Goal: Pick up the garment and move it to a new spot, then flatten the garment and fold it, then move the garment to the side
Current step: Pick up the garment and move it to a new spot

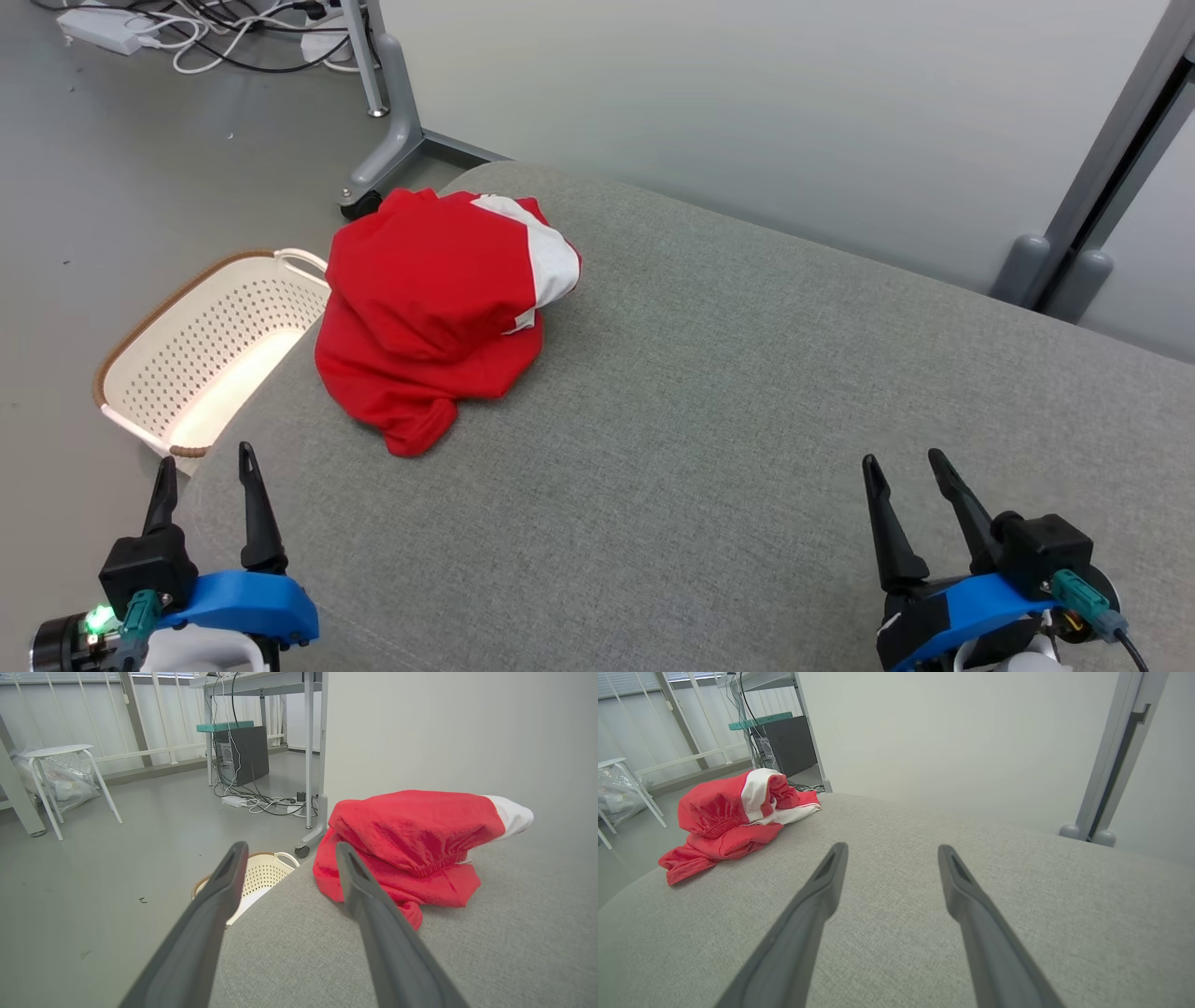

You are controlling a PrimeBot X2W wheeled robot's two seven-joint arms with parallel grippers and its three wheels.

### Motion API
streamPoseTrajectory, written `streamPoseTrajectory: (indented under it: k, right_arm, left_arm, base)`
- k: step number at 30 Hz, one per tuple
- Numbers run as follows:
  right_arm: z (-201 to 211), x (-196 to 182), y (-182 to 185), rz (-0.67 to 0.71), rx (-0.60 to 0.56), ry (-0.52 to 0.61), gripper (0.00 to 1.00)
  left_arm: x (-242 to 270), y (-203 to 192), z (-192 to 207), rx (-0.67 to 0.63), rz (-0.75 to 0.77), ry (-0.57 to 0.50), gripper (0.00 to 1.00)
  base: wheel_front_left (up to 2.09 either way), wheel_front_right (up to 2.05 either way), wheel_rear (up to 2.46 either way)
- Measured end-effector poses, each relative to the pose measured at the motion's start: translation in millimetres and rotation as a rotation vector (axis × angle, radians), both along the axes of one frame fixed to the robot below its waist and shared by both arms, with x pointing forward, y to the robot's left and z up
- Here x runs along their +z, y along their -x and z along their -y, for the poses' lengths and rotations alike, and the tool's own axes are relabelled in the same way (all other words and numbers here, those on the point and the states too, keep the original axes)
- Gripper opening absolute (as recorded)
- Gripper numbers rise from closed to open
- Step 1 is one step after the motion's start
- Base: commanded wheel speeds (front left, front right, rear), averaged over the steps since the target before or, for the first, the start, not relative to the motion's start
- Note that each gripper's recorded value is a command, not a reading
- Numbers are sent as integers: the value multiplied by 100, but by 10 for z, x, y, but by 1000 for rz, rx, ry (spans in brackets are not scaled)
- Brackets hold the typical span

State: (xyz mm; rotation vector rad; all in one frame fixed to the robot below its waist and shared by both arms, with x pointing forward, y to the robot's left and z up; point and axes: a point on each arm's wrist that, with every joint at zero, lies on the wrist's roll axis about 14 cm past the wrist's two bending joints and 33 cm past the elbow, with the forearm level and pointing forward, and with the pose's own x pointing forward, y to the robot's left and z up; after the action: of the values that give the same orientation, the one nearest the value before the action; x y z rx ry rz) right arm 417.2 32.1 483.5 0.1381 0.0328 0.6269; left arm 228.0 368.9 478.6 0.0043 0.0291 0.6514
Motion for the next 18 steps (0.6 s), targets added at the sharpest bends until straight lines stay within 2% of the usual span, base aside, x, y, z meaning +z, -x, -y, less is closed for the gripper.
streamPoseTrajectory:
  k: [13,18]
  right_arm:
    - [-65,-27,-1,-4,19,3,100]
    - [82,-66,-41,-1,-17,15,100]
  left_arm:
    - [-6,54,-44,26,1,6,100]
    - [144,-253,-48,-26,34,-13,100]
  base:
    - [0,0,0]
    - [0,0,0]
